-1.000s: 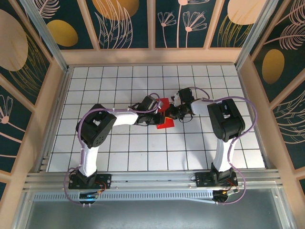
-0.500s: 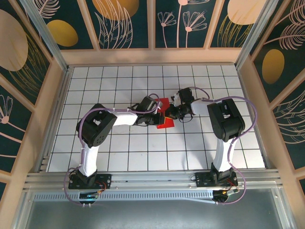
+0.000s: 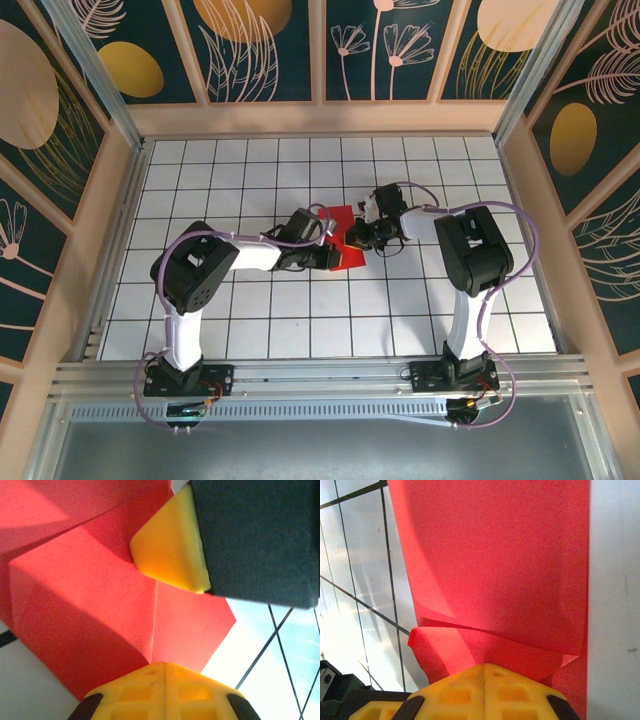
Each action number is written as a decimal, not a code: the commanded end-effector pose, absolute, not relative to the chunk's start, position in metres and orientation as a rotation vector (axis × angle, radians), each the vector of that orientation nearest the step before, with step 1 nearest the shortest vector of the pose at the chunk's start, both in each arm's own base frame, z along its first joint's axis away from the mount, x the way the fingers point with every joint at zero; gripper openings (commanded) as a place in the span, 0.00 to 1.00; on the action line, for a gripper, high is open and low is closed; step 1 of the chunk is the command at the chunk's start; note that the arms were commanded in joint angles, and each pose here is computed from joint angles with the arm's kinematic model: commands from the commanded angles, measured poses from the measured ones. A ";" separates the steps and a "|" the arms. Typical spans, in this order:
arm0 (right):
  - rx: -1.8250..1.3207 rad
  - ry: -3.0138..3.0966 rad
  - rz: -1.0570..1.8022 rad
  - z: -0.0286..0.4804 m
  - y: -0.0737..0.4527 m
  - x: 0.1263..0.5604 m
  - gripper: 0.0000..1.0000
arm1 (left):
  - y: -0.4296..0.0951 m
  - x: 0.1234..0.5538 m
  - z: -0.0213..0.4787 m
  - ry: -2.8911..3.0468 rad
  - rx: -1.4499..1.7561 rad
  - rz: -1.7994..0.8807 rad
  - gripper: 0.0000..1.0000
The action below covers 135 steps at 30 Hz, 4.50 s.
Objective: Fold a paper plane with a square sheet of paper (fold left side to right side)
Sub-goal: Fold the triangle a second time at the center of the table, then turn over the paper at the center of the table.
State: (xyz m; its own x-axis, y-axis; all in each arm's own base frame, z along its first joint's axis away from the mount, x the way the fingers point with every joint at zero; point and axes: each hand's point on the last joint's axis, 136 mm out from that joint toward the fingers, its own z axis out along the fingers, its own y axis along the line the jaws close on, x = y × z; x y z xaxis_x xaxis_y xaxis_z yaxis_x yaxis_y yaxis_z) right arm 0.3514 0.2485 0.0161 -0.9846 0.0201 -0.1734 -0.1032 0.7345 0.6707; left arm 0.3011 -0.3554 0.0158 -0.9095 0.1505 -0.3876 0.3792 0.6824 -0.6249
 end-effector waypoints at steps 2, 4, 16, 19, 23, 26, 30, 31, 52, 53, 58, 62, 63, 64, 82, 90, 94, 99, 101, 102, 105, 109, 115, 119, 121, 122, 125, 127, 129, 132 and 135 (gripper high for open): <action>0.010 2.946 0.902 -0.030 0.223 0.329 0.00 | -0.333 0.264 -0.009 2.737 0.480 -1.026 0.00; 0.011 2.944 0.900 -0.030 0.223 0.330 0.00 | -0.331 0.261 -0.010 2.740 0.498 -1.016 0.00; 0.011 2.948 0.897 -0.030 0.223 0.329 0.00 | -0.320 0.246 -0.018 2.772 0.527 -0.974 0.00; 0.011 2.948 0.899 -0.029 0.224 0.329 0.00 | -0.319 0.245 -0.017 2.771 0.530 -0.969 0.00; 0.010 2.947 0.900 -0.029 0.224 0.329 0.00 | -0.318 0.243 -0.017 2.775 0.534 -0.957 0.00; 0.008 2.946 0.903 -0.028 0.224 0.330 0.00 | -0.315 0.243 -0.016 2.772 0.526 -0.944 0.00; 0.001 2.942 0.910 -0.027 0.226 0.330 0.00 | -0.313 0.244 -0.013 2.760 0.509 -0.926 0.00; 0.001 2.940 0.912 -0.027 0.226 0.330 0.00 | -0.312 0.247 -0.012 2.753 0.498 -0.915 0.00; -0.079 2.579 1.124 0.094 0.256 0.378 0.22 | -0.293 0.332 0.096 2.438 0.038 -0.968 0.31; -0.078 2.566 1.110 0.097 0.253 0.380 0.25 | -0.294 0.336 0.097 2.428 0.026 -0.982 0.34; -0.028 2.488 1.045 0.108 0.229 0.389 0.39 | -0.311 0.347 0.089 2.429 0.070 -1.040 0.42; 0.015 2.427 1.070 0.112 0.214 0.390 0.51 | -0.320 0.351 0.074 2.451 0.125 -1.042 0.46; 0.022 2.413 1.086 0.113 0.211 0.389 0.55 | -0.324 0.358 0.080 2.436 0.142 -1.043 0.46; 0.028 2.405 1.099 0.113 0.209 0.388 0.57 | -0.327 0.360 0.079 2.435 0.154 -1.041 0.47; 0.081 2.428 1.126 0.098 0.195 0.382 0.69 | -0.340 0.363 0.032 2.551 0.255 -1.001 0.47; 0.076 2.444 1.138 0.093 0.196 0.378 0.68 | -0.339 0.362 0.027 2.558 0.259 -0.964 0.28; 0.065 2.454 1.151 0.091 0.197 0.375 0.67 | -0.337 0.365 0.038 2.520 0.253 -0.947 0.20; 0.045 2.469 1.194 0.087 0.202 0.370 0.62 | -0.333 0.367 0.052 2.472 0.232 -0.942 0.10; 0.030 2.472 1.213 0.086 0.205 0.368 0.59 | -0.332 0.367 0.054 2.464 0.218 -0.941 0.07; 0.024 2.477 1.223 0.084 0.207 0.367 0.58 | -0.331 0.367 0.055 2.461 0.211 -0.937 0.06; 0.007 2.484 1.246 0.081 0.213 0.365 0.55 | -0.326 0.368 0.057 2.451 0.183 -0.924 0.03; -0.011 2.489 1.276 0.077 0.223 0.363 0.55 | -0.321 0.368 0.062 2.429 0.145 -0.914 0.00; -0.016 2.472 1.304 0.073 0.233 0.367 0.57 | -0.313 0.364 0.065 2.407 0.094 -0.916 0.00; -0.034 2.464 1.318 0.072 0.242 0.373 0.58 | -0.311 0.362 0.064 2.409 0.080 -0.919 0.00; -0.041 2.466 1.324 0.071 0.247 0.376 0.58 | -0.311 0.361 0.064 2.407 0.080 -0.918 0.00; -0.044 2.469 1.325 0.070 0.249 0.376 0.58 | -0.310 0.360 0.063 2.409 0.080 -0.916 0.00; -0.044 2.471 1.327 0.068 0.254 0.381 0.58 | -0.308 0.360 0.063 2.408 0.075 -0.913 0.00; -0.041 2.475 1.330 0.067 0.257 0.383 0.58 | -0.308 0.359 0.062 2.409 0.076 -0.911 0.00; -0.043 2.481 1.328 0.066 0.261 0.386 0.59 | -0.308 0.359 0.063 2.405 0.075 -0.914 0.00; -0.028 2.509 1.299 0.060 0.263 0.389 0.59 | -0.307 0.359 0.064 2.399 0.073 -0.917 0.00; -0.006 2.532 1.287 0.054 0.263 0.390 0.59 | -0.308 0.359 0.066 2.395 0.074 -0.918 0.00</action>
